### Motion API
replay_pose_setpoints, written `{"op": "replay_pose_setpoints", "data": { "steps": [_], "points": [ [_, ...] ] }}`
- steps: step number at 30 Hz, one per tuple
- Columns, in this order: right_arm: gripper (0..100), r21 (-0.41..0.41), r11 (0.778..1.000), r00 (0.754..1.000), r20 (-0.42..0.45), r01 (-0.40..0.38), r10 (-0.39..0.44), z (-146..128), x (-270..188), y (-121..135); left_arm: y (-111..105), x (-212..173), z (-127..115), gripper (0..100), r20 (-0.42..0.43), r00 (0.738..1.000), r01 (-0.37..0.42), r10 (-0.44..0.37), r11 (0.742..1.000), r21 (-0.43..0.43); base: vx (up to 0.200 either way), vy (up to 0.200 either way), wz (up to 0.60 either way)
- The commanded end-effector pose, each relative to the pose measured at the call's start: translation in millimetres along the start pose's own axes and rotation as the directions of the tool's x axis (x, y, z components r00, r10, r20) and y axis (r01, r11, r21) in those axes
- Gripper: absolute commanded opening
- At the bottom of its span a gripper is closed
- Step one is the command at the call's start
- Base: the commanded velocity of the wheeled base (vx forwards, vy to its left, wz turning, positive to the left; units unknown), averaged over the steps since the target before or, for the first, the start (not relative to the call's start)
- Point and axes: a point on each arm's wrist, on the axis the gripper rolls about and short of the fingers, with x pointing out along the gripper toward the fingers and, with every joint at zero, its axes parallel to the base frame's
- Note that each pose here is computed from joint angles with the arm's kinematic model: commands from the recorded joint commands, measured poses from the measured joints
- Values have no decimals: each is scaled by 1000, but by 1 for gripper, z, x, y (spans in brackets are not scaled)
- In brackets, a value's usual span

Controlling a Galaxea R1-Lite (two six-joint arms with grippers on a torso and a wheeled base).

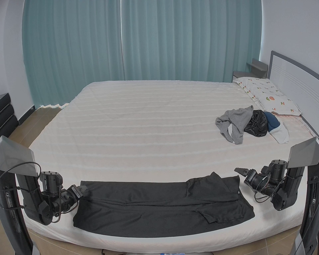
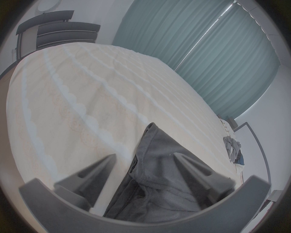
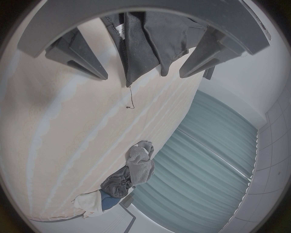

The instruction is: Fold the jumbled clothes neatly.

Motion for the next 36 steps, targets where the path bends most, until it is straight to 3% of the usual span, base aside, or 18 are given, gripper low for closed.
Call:
{"op": "replay_pose_setpoints", "data": {
  "steps": [1, 9, 18, 19, 36],
  "points": [
    [100, -2, 1000, 1000, -3, -2, 2, -1, 1, 1, -5, 6, 7, 100, 31, 999, 30, -30, 1000, -3, 0, 0, 0],
    [100, -1, 1000, 1000, -6, 1, -1, -2, 1, 0, -18, 28, 21, 100, 85, 992, 94, -94, 996, 2, 0, 0, 0],
    [100, -4, 1000, 1000, -12, -1, 1, -4, 2, 1, -16, 53, 17, 100, 74, 993, 89, -89, 996, 2, 0, 0, 0],
    [100, -4, 1000, 1000, -12, -1, 1, -4, 2, 1, -16, 53, 19, 0, 83, 992, 90, -90, 996, 0, 0, 0, 0],
    [100, -5, 1000, 1000, -11, -2, 2, -3, 2, 1, -4, 53, 30, 0, 121, 991, 59, -54, 998, -31, 0, 0, 0]
  ]
}}
